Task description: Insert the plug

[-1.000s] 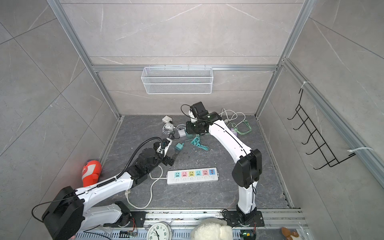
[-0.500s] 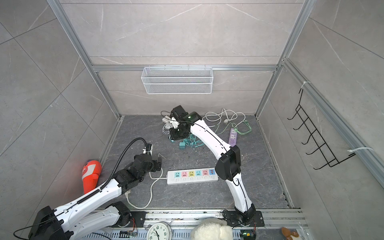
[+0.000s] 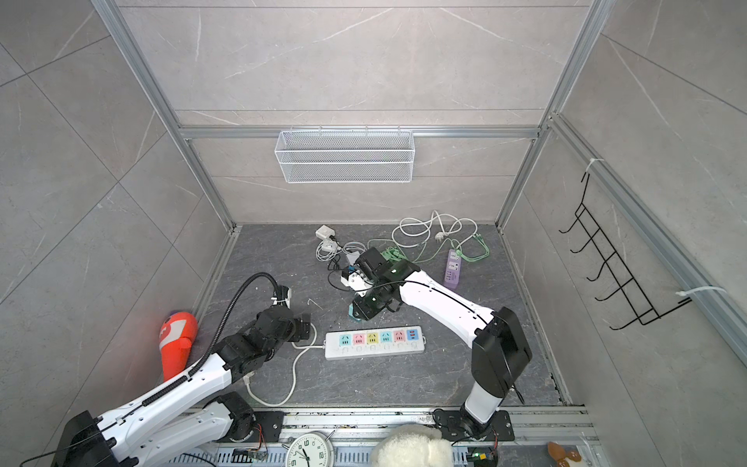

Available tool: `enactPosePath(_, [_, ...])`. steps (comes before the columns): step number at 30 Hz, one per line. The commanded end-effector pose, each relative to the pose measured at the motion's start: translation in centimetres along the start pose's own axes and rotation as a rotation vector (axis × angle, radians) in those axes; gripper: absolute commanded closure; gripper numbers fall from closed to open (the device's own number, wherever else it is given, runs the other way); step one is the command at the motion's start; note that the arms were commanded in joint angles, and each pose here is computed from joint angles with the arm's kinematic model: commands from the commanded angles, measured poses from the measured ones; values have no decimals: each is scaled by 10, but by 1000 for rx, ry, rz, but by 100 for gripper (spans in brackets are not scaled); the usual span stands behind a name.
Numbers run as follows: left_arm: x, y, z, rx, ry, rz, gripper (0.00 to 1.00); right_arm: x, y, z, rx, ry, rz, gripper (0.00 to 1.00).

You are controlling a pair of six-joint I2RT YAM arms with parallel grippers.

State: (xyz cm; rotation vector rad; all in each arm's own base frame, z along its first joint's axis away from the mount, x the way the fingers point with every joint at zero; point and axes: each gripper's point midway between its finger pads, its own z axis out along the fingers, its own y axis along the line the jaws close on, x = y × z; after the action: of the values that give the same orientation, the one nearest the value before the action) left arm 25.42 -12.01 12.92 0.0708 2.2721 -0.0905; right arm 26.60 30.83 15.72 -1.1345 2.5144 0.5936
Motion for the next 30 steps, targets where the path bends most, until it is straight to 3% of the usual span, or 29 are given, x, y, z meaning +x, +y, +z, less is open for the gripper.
enactPosePath(1, [17,5,-2,-17,69,-76,0,-4,-1,19,41,-31,-104,82])
enactPosePath(7, [43,-4,-6,61,164,-166,0,-5,10,33,60,-63,-204,81])
enactPosePath(12, [74,-9,-10,89,312,-223,2,3,24,31,56,-83,-252,81])
enactPosePath(17, [111,-15,-16,95,469,-268,14,20,25,37,52,-29,-239,82])
enactPosePath(21, [120,-20,-21,73,497,-269,18,26,30,33,46,-25,-239,82])
enactPosePath(26, [142,-15,-15,-7,559,-276,29,33,33,34,39,-20,-232,81])
enactPosePath(30, [146,-25,-3,20,553,-311,41,35,30,36,53,-8,-230,81])
